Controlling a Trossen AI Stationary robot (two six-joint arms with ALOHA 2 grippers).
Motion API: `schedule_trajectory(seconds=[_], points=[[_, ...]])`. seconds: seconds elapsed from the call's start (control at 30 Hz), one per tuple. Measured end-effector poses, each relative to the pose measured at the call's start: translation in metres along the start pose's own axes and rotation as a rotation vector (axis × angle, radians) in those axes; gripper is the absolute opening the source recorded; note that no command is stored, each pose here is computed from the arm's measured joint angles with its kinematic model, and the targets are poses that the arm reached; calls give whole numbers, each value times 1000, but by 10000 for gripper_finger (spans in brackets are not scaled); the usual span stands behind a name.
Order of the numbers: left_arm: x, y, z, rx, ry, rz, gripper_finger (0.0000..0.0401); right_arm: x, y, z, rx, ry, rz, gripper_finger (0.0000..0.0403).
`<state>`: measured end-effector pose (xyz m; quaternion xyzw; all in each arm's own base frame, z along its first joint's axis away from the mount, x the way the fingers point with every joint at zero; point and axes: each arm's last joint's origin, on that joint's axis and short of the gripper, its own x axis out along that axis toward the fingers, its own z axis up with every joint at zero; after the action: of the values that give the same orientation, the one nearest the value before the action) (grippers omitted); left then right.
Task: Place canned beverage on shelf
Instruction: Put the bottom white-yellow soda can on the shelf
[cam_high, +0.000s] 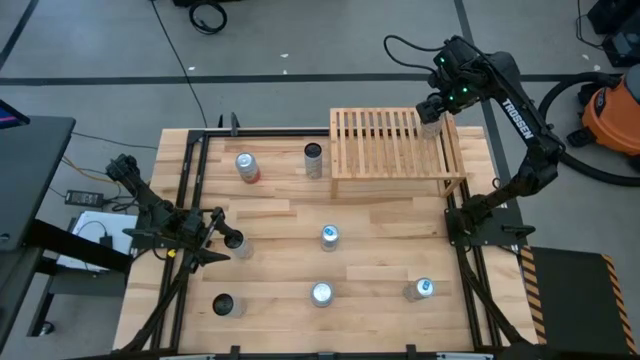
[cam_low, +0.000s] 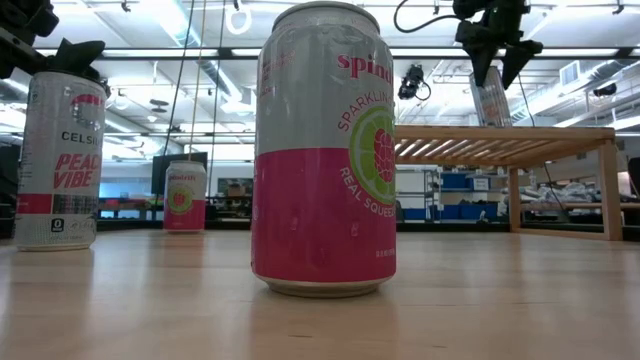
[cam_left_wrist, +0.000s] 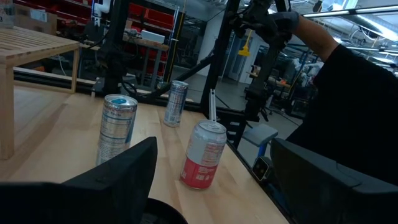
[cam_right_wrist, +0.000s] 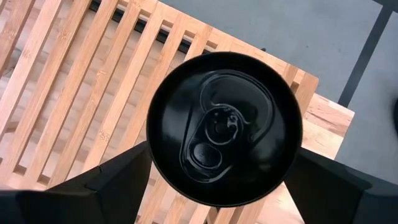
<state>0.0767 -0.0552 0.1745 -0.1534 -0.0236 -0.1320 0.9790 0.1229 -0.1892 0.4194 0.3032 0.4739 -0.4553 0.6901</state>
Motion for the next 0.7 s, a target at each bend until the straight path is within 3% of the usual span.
schedule_trajectory(seconds=[0.2,0.7], points=[[0,0,0,0,0,0,316,-1,0,-1,32,-5,-6,350],[0,0,0,0,0,0,316,-1,0,-1,-19,-5,-6,350]])
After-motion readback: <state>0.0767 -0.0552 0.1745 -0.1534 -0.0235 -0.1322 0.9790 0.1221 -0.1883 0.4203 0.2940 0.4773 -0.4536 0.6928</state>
